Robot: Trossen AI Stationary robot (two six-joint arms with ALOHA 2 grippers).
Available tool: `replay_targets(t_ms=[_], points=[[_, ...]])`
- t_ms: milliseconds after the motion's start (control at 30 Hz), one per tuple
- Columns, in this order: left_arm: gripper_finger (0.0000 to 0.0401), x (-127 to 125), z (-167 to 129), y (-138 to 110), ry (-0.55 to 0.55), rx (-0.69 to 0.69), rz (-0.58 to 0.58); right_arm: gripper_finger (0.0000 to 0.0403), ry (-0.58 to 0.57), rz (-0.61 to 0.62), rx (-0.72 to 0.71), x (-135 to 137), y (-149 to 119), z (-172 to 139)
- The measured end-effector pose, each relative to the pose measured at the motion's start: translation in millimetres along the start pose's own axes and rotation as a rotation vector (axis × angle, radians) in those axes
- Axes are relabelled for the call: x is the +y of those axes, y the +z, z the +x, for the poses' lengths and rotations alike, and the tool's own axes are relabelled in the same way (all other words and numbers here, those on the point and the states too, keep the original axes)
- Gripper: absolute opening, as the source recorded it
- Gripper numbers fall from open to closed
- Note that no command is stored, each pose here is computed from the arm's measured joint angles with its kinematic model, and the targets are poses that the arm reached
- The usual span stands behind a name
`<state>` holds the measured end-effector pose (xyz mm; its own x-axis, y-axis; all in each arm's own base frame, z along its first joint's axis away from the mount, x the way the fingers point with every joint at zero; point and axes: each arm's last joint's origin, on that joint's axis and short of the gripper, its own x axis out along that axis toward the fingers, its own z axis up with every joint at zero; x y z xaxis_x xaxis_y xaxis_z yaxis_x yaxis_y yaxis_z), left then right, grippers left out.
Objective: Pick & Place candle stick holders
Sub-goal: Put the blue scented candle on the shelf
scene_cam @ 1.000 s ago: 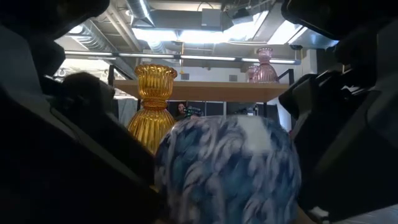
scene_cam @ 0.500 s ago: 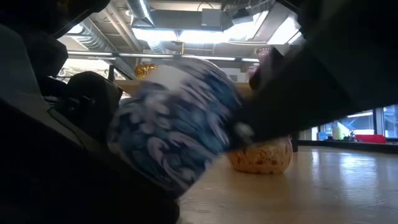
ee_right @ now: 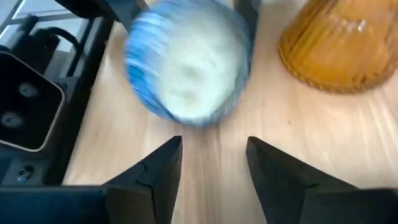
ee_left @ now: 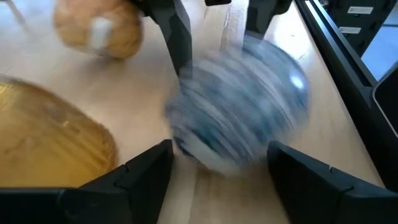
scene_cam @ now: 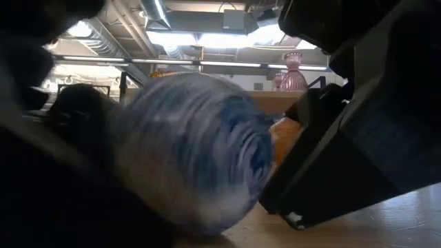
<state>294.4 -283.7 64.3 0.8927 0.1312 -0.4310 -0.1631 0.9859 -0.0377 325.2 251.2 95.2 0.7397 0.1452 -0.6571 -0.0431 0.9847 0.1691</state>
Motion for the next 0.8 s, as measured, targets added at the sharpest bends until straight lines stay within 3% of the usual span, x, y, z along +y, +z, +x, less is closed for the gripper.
replay_targets(t_ms=[200,800], points=[[0.0282,-7.0,-11.8,-6.6,0.029,-0.036,0.002,0.0183,0.001,0.032,0.006,1.1,-1.2,-0.5],[0.0283,-10.0,-19.2,0.8,0.018,-0.052,0.024,0.0183,0.051,0.048,-0.022,5.2,2.2,-1.0]])
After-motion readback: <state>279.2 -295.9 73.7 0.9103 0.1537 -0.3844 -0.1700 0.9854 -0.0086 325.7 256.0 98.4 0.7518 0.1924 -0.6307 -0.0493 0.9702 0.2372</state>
